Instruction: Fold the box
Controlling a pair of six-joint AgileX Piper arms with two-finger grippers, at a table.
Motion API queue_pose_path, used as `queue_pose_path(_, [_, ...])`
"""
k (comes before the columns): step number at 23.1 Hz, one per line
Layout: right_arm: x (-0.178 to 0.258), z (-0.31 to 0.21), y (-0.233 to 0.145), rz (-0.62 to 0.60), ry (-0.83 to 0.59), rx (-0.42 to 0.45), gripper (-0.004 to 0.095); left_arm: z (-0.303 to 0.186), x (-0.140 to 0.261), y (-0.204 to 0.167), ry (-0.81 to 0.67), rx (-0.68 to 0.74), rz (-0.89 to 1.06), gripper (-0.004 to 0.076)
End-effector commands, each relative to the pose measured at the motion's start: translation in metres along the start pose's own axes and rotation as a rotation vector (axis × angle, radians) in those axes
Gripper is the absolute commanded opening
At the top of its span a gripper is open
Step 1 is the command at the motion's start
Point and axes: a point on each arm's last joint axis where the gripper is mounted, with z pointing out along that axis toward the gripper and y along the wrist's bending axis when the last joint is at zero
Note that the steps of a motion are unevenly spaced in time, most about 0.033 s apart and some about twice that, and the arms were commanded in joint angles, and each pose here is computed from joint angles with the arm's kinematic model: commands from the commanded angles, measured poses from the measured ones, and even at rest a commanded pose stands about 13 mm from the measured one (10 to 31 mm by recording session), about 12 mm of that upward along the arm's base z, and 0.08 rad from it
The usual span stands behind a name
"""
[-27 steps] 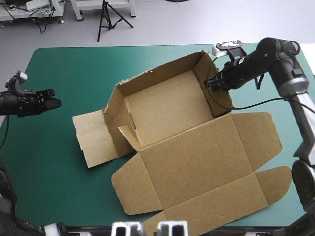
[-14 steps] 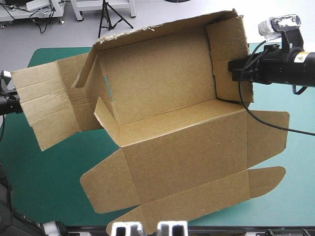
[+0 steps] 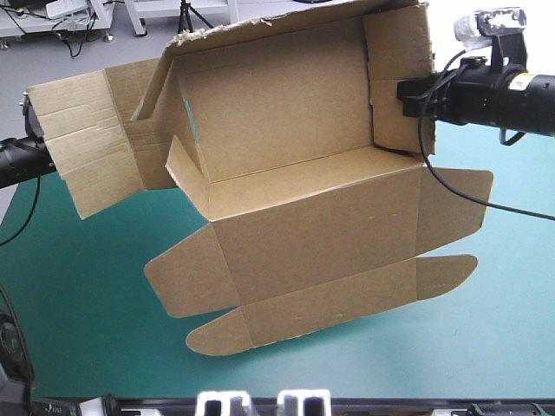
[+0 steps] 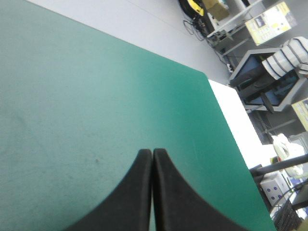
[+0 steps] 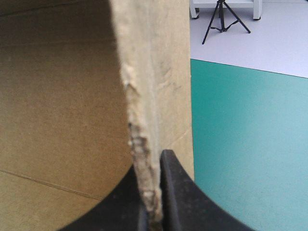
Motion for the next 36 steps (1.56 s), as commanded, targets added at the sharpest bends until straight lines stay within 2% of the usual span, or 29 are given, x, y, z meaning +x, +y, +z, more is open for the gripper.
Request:
queue_pose_path(1, [-0.016, -0.003, 0.004, 0.032, -0.135, -0.05, -0.0016, -0.003, 0.004, -0.059, 0.011, 0.191, 0.093, 0.0])
queue_pose_path(8, [-0.014, 0.016, -0.011, 0.04, -0.103, -0.037, -0.0016, -0.007, 0.014, -0.096, 0.013, 0.251, 0.154, -0.0001])
queue_pose_path(19, [-0.011, 0.034, -0.024, 0.035, -0.084, -0.024, -0.0016, -0.021, 0.024, -0.126, -0.004, 0.27, 0.233, -0.0006])
queue_pose_path(23, [-0.011, 0.038, -0.027, 0.035, -0.081, -0.022, -0.0016, -0.012, 0.032, -0.132, 0.053, 0.28, 0.259, 0.0052])
queue_pose_path(26, [-0.009, 0.043, -0.03, 0.041, -0.071, -0.021, -0.0016, -0.01, 0.033, -0.134, 0.059, 0.29, 0.26, 0.0176])
queue_pose_path(28, [-0.009, 0.046, -0.033, 0.046, -0.068, -0.018, -0.0016, -0.01, 0.033, -0.134, 0.065, 0.29, 0.234, 0.0226])
queue_pose_path(36, [-0.007, 0.058, -0.041, 0.062, -0.056, -0.009, -0.0016, -0.006, 0.037, -0.139, 0.086, 0.312, 0.241, 0.0237])
